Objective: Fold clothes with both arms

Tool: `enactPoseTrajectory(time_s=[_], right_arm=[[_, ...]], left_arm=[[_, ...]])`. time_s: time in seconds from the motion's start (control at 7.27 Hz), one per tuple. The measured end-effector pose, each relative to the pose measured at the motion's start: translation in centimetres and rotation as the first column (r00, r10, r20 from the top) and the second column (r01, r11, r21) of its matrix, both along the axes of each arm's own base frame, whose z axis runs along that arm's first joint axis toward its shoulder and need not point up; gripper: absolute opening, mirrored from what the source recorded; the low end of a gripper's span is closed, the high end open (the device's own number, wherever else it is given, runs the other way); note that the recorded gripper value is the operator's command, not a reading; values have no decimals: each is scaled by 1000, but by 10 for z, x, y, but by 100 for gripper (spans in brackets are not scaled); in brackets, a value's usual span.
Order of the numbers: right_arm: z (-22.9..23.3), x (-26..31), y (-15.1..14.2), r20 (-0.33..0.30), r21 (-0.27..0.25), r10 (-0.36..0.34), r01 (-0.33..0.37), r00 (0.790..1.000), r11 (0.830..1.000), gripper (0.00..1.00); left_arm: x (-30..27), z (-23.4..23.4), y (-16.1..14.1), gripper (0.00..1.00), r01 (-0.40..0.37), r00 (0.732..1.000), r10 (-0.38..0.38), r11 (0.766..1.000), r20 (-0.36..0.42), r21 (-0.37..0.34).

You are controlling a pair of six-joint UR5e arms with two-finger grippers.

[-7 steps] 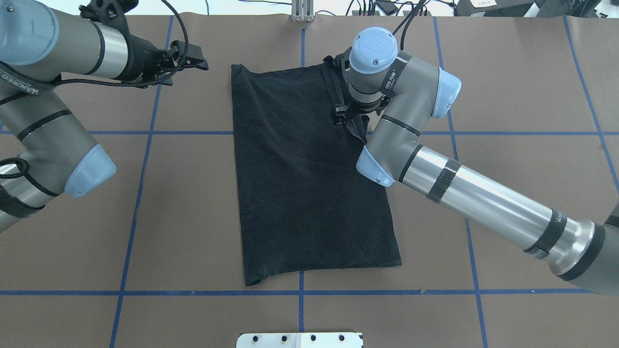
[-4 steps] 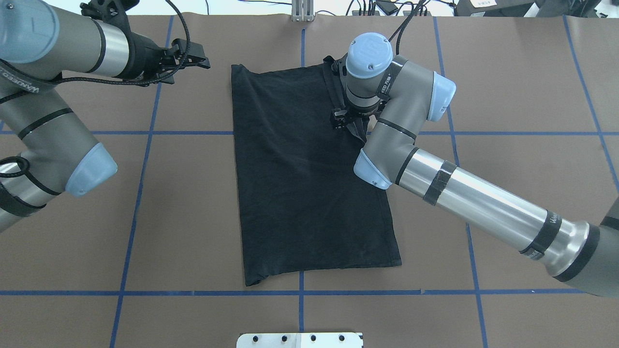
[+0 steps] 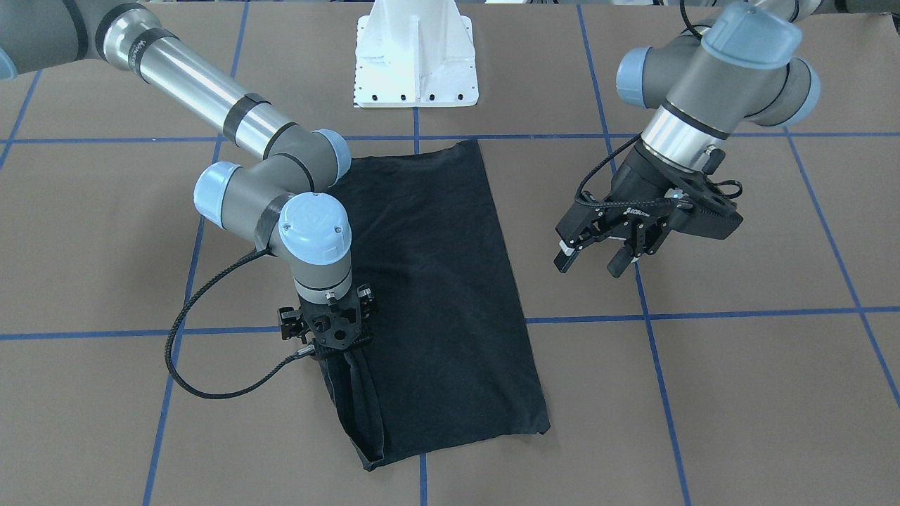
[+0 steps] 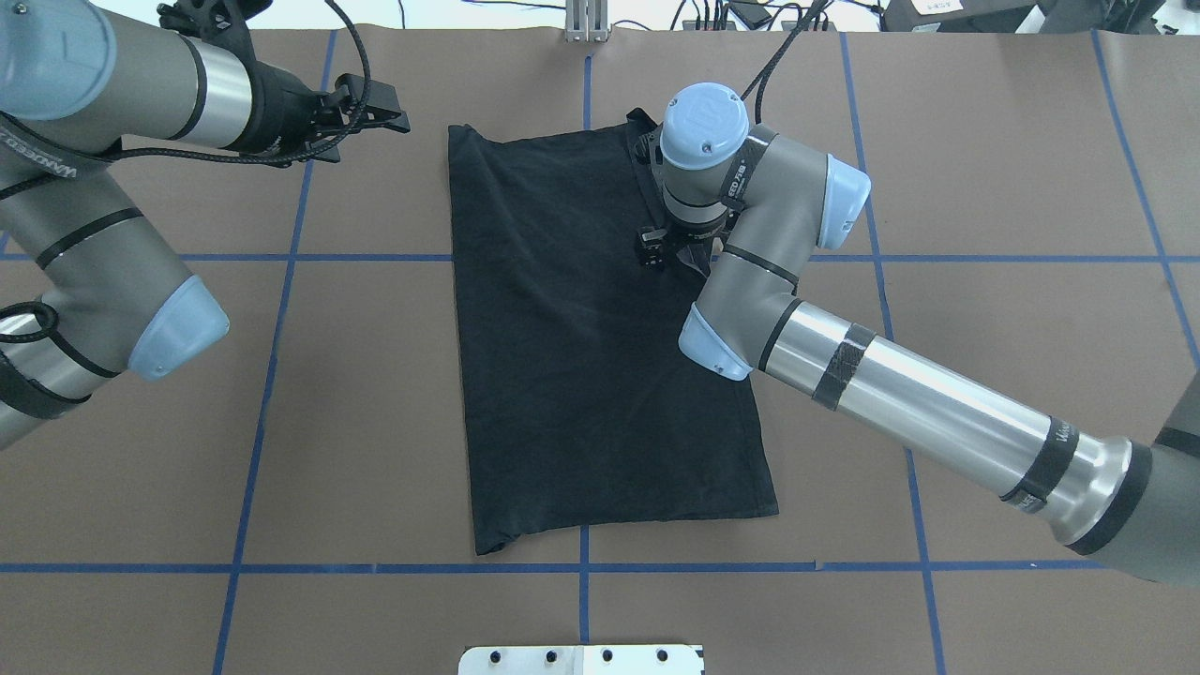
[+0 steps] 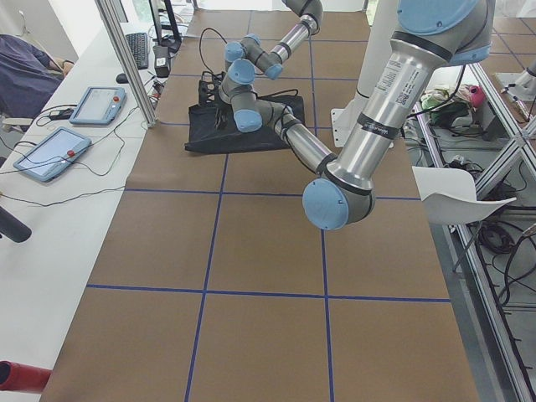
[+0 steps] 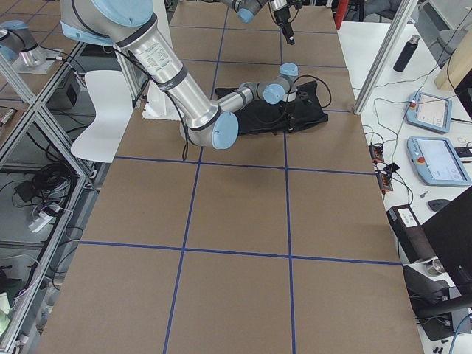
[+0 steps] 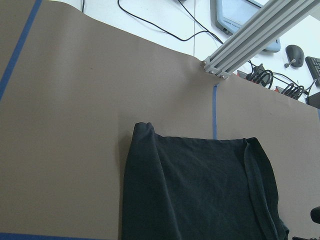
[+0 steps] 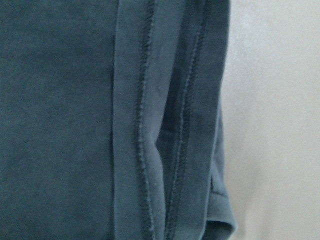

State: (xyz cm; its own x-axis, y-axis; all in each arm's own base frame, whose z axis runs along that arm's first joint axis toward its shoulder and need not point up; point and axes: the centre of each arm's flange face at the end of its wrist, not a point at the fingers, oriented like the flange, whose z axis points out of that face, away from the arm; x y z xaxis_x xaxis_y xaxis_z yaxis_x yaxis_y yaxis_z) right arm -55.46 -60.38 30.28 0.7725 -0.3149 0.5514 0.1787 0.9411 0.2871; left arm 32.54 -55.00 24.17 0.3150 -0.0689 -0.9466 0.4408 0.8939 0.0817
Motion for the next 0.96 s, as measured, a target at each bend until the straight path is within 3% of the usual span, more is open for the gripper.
enactPoseTrajectory(time_s=[0.55,0.96], right_arm=[[26,37,-25,-26,20,-24,25,999,1000,100],[48,82,-51,-12,2,-53,53,999,999,100]], left_arm=[[1,-6,0,100,0,1000,0,1000,-9,0],[1,-9,-1,100,1,1000,-1,1000,-12,2]])
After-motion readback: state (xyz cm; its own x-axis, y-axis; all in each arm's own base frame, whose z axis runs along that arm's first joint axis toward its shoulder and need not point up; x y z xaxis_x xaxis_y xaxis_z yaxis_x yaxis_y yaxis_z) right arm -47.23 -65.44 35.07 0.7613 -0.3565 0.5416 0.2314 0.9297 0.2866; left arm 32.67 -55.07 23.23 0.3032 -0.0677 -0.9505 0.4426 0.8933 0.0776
